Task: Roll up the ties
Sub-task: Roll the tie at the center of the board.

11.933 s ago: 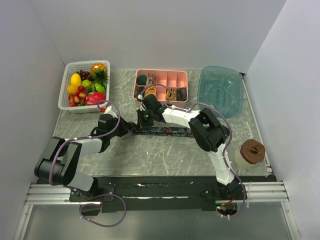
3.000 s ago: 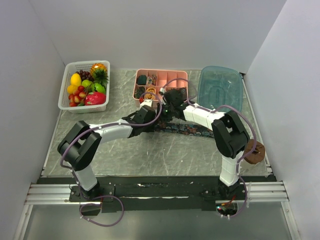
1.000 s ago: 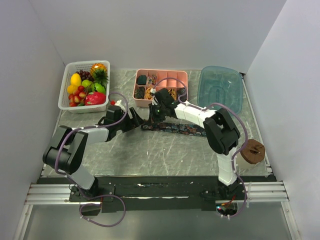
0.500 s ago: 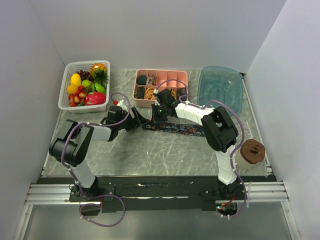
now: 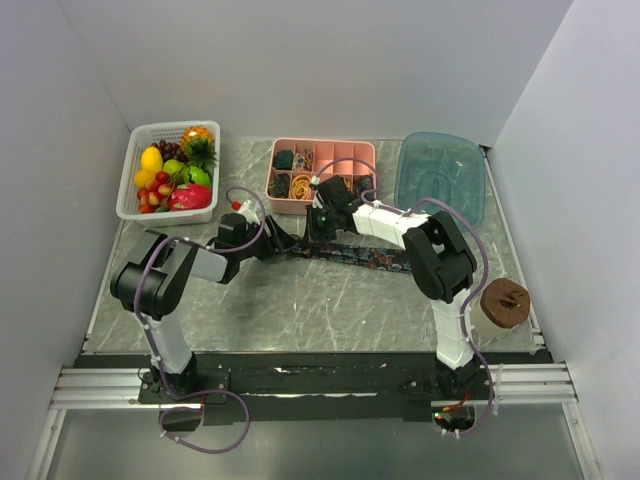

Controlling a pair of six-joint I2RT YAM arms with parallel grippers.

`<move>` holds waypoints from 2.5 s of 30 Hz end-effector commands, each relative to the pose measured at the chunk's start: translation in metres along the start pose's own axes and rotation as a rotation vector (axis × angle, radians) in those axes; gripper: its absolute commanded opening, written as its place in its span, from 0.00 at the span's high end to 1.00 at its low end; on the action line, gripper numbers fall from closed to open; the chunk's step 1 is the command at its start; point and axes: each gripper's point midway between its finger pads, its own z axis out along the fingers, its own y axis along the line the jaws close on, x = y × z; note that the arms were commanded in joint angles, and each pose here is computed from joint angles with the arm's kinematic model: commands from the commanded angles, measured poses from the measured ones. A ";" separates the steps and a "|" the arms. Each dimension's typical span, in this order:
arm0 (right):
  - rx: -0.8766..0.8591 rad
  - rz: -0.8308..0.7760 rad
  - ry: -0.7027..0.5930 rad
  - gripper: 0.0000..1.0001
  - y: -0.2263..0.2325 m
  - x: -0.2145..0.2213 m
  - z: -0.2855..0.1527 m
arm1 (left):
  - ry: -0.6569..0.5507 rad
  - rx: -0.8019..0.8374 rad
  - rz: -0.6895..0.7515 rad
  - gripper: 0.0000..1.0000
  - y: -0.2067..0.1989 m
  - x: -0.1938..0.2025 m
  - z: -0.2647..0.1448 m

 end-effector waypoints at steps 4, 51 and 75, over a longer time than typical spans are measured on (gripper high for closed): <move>0.008 0.001 -0.034 1.00 -0.010 -0.005 0.000 | 0.006 -0.027 -0.033 0.33 0.013 0.014 0.004; -0.039 -0.064 -0.036 1.00 0.006 -0.037 0.021 | 0.015 -0.085 0.185 0.99 -0.028 0.018 0.005; -0.134 -0.098 -0.021 1.00 0.029 -0.033 0.007 | 0.043 -0.102 0.179 0.99 -0.022 0.020 0.016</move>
